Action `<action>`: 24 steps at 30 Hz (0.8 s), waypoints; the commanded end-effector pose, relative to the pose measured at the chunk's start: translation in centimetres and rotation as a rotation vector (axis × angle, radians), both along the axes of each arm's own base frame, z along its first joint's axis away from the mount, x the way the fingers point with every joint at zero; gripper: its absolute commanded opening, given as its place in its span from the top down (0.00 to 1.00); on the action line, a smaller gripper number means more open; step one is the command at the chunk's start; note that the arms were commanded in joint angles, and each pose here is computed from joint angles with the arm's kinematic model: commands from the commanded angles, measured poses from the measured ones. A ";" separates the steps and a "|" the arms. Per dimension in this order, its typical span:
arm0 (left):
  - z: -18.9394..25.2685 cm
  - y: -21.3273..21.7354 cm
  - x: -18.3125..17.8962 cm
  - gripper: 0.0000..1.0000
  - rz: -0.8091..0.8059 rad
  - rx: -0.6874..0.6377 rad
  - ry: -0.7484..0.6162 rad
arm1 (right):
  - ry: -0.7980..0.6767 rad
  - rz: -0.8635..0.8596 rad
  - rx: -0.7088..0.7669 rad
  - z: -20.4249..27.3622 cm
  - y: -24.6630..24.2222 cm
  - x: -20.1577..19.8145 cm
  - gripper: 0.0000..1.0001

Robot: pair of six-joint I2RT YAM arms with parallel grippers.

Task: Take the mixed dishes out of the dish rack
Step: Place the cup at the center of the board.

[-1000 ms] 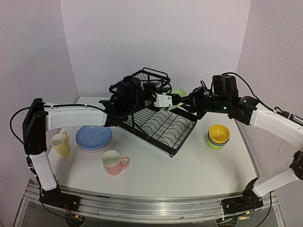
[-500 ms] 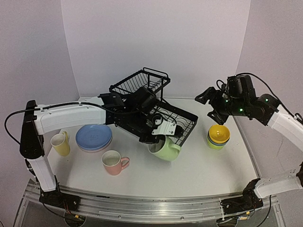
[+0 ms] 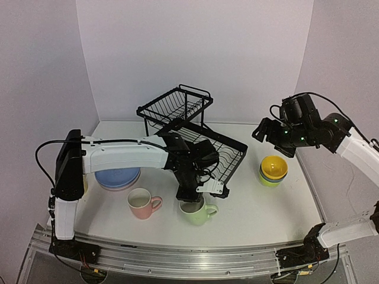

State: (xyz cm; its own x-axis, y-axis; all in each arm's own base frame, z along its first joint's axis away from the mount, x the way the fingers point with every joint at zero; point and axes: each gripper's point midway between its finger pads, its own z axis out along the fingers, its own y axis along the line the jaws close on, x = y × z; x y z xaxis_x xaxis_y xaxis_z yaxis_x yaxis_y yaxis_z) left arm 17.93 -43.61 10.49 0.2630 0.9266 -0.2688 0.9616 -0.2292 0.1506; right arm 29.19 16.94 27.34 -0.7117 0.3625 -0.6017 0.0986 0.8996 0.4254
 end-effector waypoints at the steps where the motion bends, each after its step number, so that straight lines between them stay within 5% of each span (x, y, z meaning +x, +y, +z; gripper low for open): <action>1: 0.9 -0.3 1.9 1.00 0.053 0.001 -0.138 | -0.017 -0.016 -0.074 -0.3 -1.6 -0.4 0.07; 13: -2.9 1.5 -0.9 1.00 -0.033 0.150 -0.102 | 0.005 -0.016 -0.074 -1.2 -1.7 -0.9 0.07; 24: 2.5 -1.2 0.3 0.46 0.038 -0.003 -0.118 | 0.016 0.020 -0.098 -2.0 -1.8 -1.5 0.06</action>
State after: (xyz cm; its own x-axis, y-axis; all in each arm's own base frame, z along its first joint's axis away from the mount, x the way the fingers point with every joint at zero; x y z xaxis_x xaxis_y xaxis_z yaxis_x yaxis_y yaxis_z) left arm 17.28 -43.50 8.83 0.3000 0.9424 -0.1476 0.9373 -0.2625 0.2295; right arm 28.21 15.49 24.89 -0.7324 0.3147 -0.6038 0.1155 0.9314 0.3453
